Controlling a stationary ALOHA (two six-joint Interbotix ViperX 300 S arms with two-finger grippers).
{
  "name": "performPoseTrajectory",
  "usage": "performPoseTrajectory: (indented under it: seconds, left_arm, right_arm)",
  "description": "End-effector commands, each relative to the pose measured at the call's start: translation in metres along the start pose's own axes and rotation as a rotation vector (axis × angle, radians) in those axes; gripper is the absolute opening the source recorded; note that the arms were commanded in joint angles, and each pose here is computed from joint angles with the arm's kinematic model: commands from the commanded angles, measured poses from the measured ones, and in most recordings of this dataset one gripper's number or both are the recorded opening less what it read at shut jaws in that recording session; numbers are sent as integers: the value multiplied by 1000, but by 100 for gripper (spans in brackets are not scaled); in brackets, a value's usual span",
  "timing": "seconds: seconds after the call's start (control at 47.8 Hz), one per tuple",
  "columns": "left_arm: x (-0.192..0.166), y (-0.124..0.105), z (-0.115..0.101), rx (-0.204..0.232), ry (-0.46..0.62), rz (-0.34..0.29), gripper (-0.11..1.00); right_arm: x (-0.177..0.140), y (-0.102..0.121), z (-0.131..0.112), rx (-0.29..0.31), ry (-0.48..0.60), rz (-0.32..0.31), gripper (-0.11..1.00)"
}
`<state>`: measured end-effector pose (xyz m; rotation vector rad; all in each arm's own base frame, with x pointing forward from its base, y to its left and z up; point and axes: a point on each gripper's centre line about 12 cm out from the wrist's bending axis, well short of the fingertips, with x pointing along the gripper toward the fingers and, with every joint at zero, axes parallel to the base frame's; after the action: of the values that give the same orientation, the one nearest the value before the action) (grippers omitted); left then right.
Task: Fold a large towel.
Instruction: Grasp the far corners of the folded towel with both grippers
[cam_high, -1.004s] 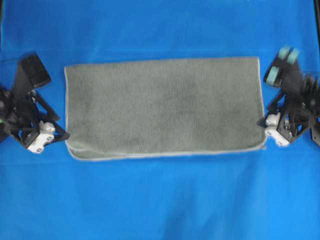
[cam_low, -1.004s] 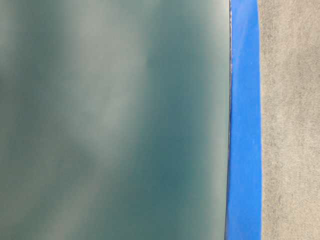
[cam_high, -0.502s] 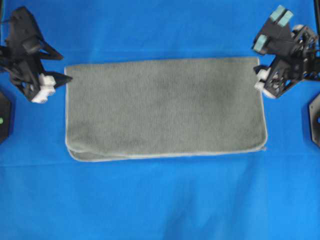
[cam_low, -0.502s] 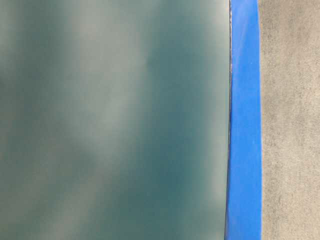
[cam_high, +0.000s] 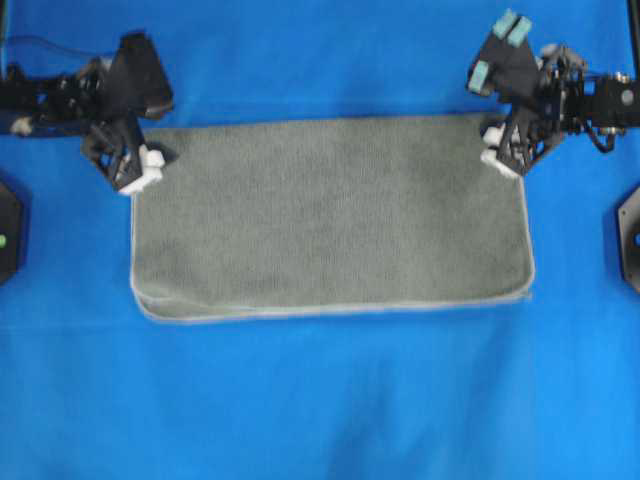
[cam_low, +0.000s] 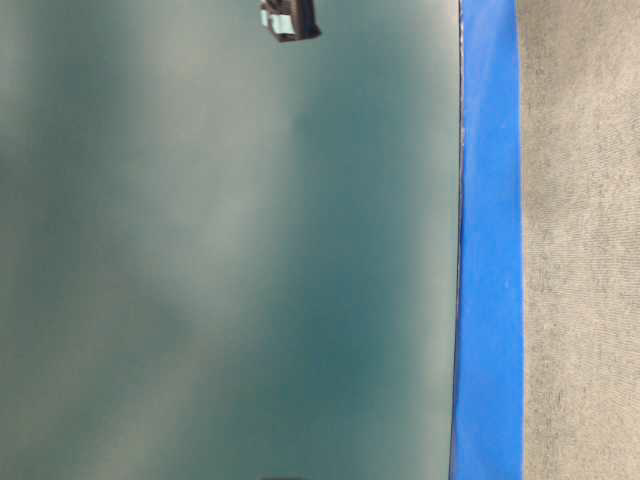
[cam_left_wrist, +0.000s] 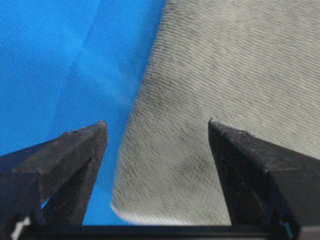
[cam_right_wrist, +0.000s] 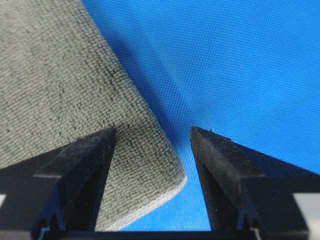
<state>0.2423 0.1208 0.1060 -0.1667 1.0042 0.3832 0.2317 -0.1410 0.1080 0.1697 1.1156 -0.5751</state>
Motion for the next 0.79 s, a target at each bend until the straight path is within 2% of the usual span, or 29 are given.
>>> performPoseTrajectory:
  seconds: [0.0, 0.167, 0.251, 0.314, 0.397, 0.481, 0.607, 0.774]
  left_arm:
    - [4, 7, 9, -18, -21, 14, 75]
    - [10, 10, 6, -27, 6, 17, 71]
    - [12, 10, 3, -27, 27, 15, 59]
    - [14, 9, 2, -28, 38, 14, 43]
    - [15, 10, 2, -34, 44, 13, 19]
    - [15, 9, 4, -38, 47, 12, 3]
    - [7, 8, 10, -36, 82, 4, 3]
    - [-33, 3, 37, -33, 93, -12, 3]
  right_arm:
    - [4, -1, 0, -2, -5, 5, 63]
    - [9, -3, -9, -16, 23, 5, 63]
    - [10, -1, -11, -25, 18, 13, 59]
    - [10, -1, -14, -36, 15, 20, 48]
    - [10, 0, -17, -43, 18, 23, 23]
    - [10, -1, -18, -41, 19, 22, 3]
    - [1, -3, -13, -24, 0, 13, 2]
    - [-42, -7, 7, 11, -102, -15, 2]
